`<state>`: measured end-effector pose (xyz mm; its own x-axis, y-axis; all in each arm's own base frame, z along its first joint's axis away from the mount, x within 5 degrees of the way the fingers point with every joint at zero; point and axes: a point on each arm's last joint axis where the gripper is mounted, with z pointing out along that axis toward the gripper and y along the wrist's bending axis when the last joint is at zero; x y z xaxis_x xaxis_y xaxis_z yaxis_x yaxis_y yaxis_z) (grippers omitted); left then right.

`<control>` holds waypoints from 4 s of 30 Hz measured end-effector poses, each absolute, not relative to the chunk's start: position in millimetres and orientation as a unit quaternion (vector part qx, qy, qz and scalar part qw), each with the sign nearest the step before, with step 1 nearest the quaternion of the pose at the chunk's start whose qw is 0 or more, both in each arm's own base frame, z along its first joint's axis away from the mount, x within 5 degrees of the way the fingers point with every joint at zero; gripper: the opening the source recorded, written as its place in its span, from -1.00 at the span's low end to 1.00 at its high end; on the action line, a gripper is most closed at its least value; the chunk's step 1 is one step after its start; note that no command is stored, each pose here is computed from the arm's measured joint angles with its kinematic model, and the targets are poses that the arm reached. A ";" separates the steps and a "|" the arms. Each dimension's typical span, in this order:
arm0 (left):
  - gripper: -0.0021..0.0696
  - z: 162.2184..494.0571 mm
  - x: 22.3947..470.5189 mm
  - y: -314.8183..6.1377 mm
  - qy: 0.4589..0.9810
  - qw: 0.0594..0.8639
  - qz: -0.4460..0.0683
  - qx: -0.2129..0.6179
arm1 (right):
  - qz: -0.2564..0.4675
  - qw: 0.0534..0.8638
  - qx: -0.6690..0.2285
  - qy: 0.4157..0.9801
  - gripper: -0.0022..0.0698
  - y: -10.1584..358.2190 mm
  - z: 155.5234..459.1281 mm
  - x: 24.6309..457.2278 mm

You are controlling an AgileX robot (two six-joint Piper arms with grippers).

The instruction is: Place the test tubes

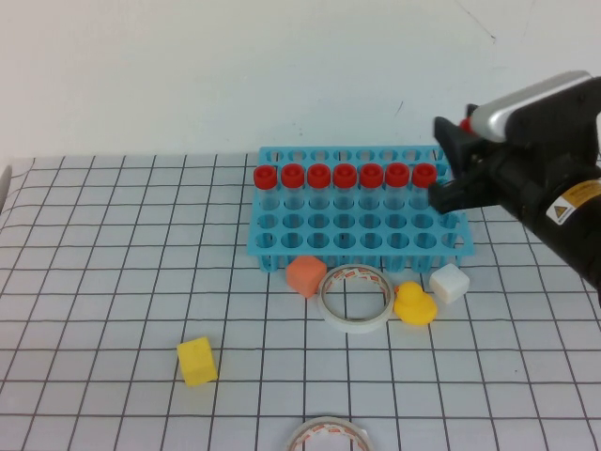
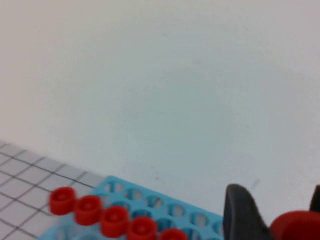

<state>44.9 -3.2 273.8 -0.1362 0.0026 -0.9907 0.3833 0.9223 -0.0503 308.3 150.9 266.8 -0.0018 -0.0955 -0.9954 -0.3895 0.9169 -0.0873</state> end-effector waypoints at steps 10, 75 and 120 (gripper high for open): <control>-0.94 273.5 44.9 -3.0 0.740 0.643 -0.147 0.130 | 0.095 0.673 -0.121 0.723 -0.21 128.6 226.8 350.5; -0.95 273.5 44.9 -3.0 0.740 0.643 -0.145 0.132 | 0.087 0.653 -0.064 0.750 0.08 144.9 160.9 426.6; -0.95 273.5 44.9 -3.0 0.740 0.643 -0.146 0.131 | 0.046 0.656 -0.197 0.727 -0.94 29.9 284.5 86.0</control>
<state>44.9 -3.0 273.5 -0.1382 0.0061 -0.9904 0.3816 0.9231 -0.0476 86.0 29.9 284.5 -0.0613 -0.2267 -0.9720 -0.3469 0.9180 -0.1922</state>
